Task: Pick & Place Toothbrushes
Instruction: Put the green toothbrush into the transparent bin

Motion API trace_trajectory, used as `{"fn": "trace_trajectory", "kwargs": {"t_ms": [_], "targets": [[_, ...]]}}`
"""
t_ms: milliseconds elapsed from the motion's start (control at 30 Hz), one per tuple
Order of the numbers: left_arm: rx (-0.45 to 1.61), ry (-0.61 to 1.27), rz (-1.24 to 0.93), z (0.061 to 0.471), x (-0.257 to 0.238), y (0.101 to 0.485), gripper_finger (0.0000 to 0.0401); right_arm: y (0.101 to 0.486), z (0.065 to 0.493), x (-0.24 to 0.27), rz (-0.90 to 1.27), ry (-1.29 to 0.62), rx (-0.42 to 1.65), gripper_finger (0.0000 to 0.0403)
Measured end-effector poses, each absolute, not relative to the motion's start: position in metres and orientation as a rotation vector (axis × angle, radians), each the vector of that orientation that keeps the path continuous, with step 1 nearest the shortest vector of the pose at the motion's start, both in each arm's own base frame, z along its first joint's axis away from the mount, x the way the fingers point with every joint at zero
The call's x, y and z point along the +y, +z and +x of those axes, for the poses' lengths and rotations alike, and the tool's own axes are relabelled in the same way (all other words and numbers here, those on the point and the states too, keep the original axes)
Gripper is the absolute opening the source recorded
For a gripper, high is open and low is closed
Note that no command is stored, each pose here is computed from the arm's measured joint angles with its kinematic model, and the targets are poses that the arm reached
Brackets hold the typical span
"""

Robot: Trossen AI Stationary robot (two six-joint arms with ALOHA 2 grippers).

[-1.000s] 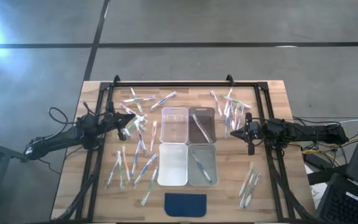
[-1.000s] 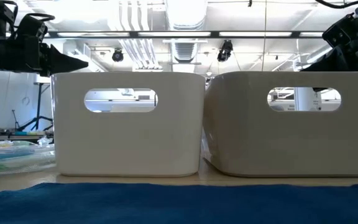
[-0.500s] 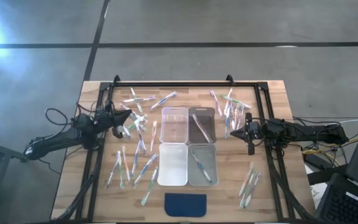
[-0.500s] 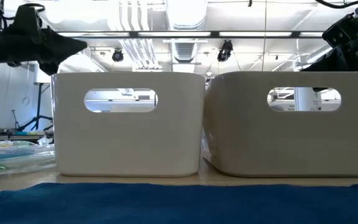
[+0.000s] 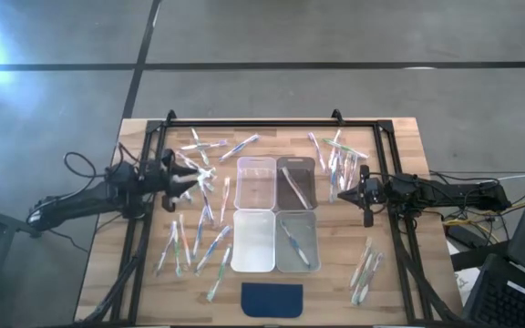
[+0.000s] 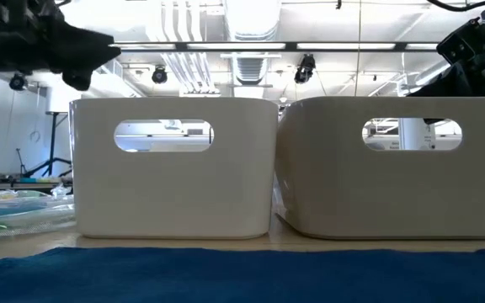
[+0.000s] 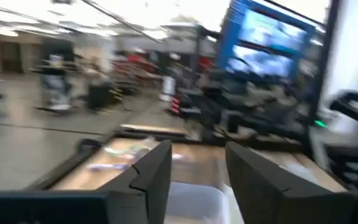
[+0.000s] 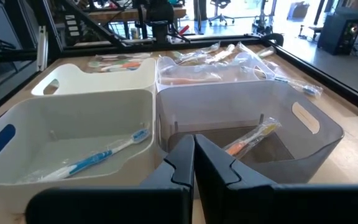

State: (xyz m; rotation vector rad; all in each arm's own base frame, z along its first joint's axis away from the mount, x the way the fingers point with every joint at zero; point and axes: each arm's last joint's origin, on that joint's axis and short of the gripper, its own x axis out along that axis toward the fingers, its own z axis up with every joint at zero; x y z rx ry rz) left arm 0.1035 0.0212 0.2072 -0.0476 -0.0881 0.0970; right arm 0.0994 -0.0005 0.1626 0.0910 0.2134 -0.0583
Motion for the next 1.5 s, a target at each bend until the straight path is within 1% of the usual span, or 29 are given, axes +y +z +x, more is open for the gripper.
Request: {"fn": "trace_trajectory", "kwargs": {"t_ms": [100, 167, 333, 500, 600, 833, 967, 1067, 1233, 1300, 1433, 1500], "targets": [[-0.043, 0.082, -0.042, 0.107, 0.022, 0.217, 0.0162, 0.163, 0.099, 0.000, 0.091, -0.058, 0.213, 0.0008], [0.018, 0.110, -0.037, 0.108, 0.023, 0.222, 0.0160, 0.163, 0.099, 0.000, 0.089, -0.058, 0.213, 0.0008], [0.216, 0.300, -0.043, 0.107, 0.028, 0.237, 0.0153, 0.163, 0.099, 0.000, 0.089, -0.058, 0.213, 0.0008], [0.406, 0.468, -0.129, 0.106, 0.032, 0.244, 0.0151, 0.163, 0.099, 0.000, 0.093, -0.058, 0.213, 0.0008], [0.457, 0.543, -0.166, 0.109, 0.035, 0.247, 0.0151, 0.163, 0.099, 0.000, 0.090, -0.058, 0.213, 0.0008], [0.516, 0.699, -0.163, 0.123, 0.043, 0.252, 0.0150, 0.163, 0.099, 0.000, 0.090, -0.058, 0.213, 0.0008], [0.560, 0.842, -0.198, 0.128, 0.050, 0.258, 0.0142, 0.163, 0.099, 0.000, 0.090, -0.058, 0.213, 0.0008], [0.626, 0.931, -0.161, 0.131, 0.055, 0.261, 0.0135, 0.163, 0.099, 0.000, 0.092, -0.058, 0.213, 0.0008], [0.764, 0.943, -0.120, 0.139, 0.060, 0.261, 0.0126, 0.163, 0.099, 0.000, 0.089, -0.058, 0.213, 0.0008], [0.849, 0.939, -0.104, 0.141, 0.060, 0.257, 0.0124, 0.163, 0.099, 0.000, 0.094, -0.058, 0.213, 0.0008], [0.985, 0.884, -0.067, 0.146, 0.061, 0.250, 0.0124, 0.163, 0.099, 0.000, 0.089, -0.058, 0.214, 0.0008], [1.060, 0.832, -0.013, 0.148, 0.061, 0.245, 0.0123, 0.163, 0.099, 0.000, 0.093, -0.058, 0.214, 0.0008]]}}
